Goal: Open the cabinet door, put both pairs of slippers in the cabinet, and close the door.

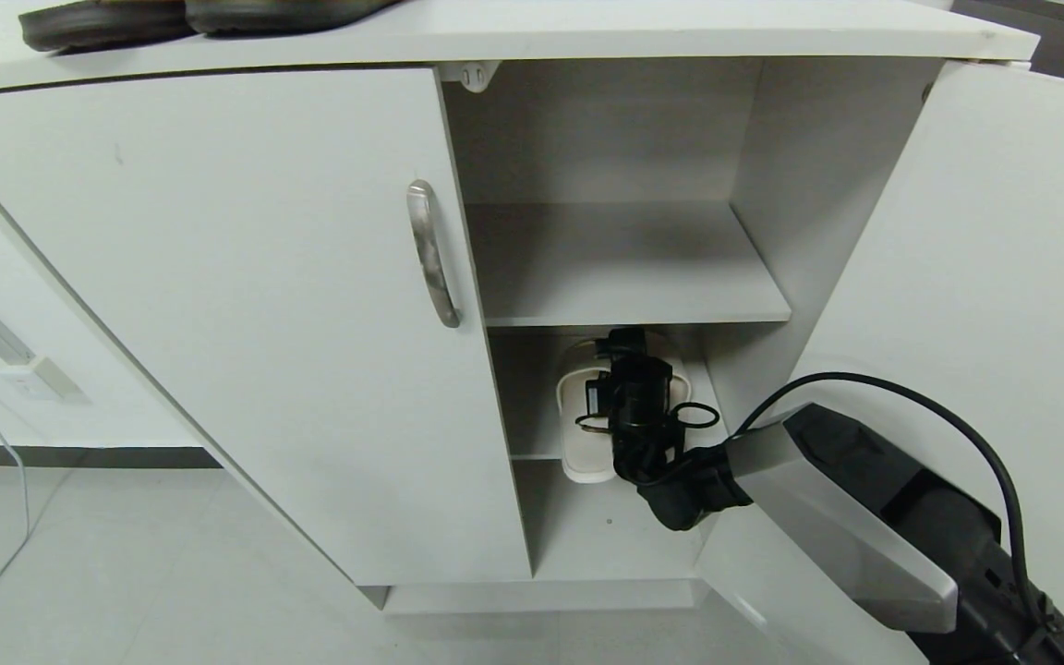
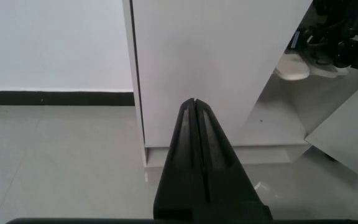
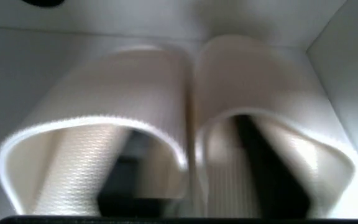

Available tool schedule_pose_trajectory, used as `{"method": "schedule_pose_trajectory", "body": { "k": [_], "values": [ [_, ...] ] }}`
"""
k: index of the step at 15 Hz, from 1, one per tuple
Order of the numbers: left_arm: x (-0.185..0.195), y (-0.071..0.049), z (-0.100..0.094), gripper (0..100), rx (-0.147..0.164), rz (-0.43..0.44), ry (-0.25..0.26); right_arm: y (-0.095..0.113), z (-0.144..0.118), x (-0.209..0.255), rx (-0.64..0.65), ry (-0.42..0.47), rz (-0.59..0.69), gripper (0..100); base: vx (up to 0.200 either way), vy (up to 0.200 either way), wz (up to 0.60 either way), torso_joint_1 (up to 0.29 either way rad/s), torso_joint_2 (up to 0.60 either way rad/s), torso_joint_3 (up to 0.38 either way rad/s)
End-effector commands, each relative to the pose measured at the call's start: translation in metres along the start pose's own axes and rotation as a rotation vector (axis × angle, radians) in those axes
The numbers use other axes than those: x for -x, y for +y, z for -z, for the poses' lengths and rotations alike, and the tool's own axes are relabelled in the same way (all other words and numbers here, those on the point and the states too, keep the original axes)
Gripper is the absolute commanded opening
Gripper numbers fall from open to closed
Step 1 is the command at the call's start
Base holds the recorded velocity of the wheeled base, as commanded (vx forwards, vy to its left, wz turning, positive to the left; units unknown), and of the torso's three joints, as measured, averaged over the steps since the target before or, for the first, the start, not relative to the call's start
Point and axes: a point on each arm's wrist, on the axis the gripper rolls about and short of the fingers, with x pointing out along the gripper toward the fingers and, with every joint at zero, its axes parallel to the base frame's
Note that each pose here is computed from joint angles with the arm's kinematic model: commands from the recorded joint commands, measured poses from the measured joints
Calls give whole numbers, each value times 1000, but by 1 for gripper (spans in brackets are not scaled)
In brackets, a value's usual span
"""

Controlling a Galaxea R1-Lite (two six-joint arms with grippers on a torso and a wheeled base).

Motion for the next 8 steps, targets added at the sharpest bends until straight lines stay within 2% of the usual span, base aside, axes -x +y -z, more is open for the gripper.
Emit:
{"method": "schedule_pose_trajectory", "body": {
  "k": [1,3,8],
  "values": [
    [0,0,0,0,1,0,0,0,4,2,10,13,0,100,0,0,0,0,0,0],
    [0,0,0,0,1,1,0,-2,12,6,27,36,-1,100,0,0,0,0,0,0],
    [0,0,0,0,1,0,0,-5,-9,40,22,28,-34,100,0,0,0,0,0,0]
  ]
}}
